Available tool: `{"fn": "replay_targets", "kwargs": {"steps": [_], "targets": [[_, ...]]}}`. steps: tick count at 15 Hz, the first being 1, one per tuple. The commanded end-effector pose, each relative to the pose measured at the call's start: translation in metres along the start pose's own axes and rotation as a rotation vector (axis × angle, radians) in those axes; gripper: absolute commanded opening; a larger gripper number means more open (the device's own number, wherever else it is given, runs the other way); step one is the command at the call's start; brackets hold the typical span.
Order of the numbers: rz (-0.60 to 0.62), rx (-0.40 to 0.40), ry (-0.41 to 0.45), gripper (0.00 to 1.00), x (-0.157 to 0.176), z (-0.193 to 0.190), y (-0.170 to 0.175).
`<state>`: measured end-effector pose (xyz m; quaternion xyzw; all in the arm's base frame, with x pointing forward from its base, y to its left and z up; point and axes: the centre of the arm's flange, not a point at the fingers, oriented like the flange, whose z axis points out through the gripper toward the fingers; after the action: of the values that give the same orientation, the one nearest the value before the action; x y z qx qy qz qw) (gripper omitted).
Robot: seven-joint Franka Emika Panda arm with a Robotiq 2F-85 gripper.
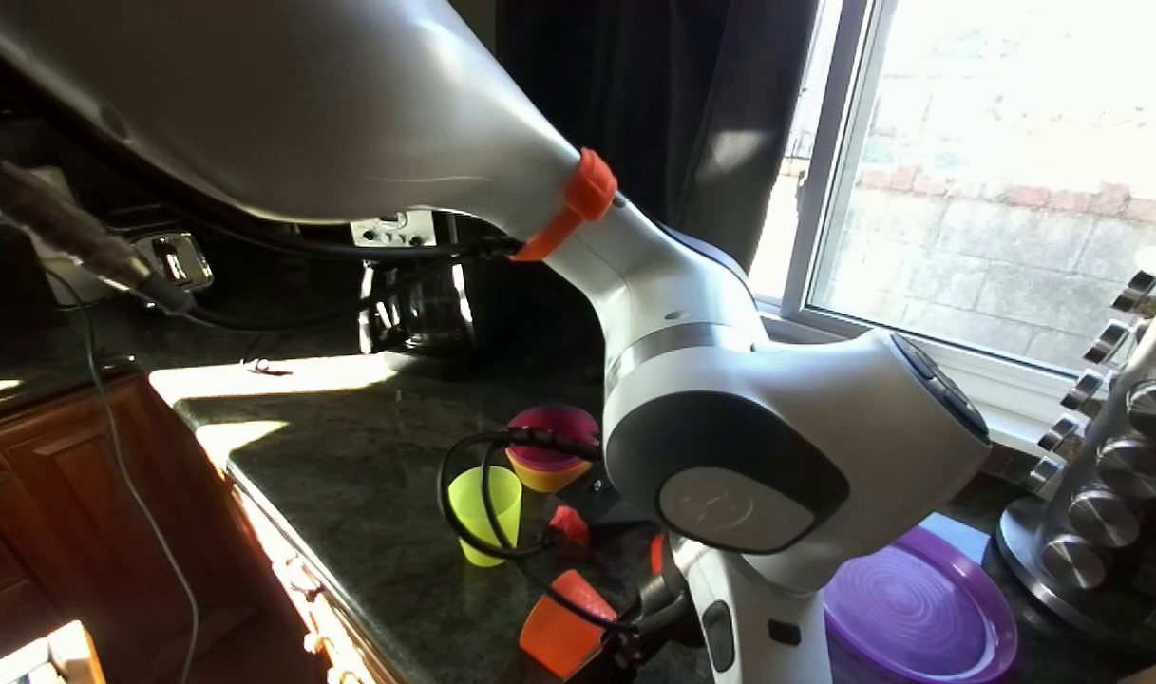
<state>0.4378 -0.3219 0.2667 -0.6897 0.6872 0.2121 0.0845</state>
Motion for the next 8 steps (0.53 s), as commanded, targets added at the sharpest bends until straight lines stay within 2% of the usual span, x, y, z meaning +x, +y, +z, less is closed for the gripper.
{"fn": "replay_targets", "kwargs": {"steps": [1, 3, 8], "targets": [[0.053, 0.025, -0.001, 0.63, 0.003, 0.005, -0.011], [0.053, 0.033, 0.005, 0.46, 0.002, 0.005, -0.012], [0.062, 0.071, 0.086, 0.44, -0.016, -0.010, -0.006]]}}
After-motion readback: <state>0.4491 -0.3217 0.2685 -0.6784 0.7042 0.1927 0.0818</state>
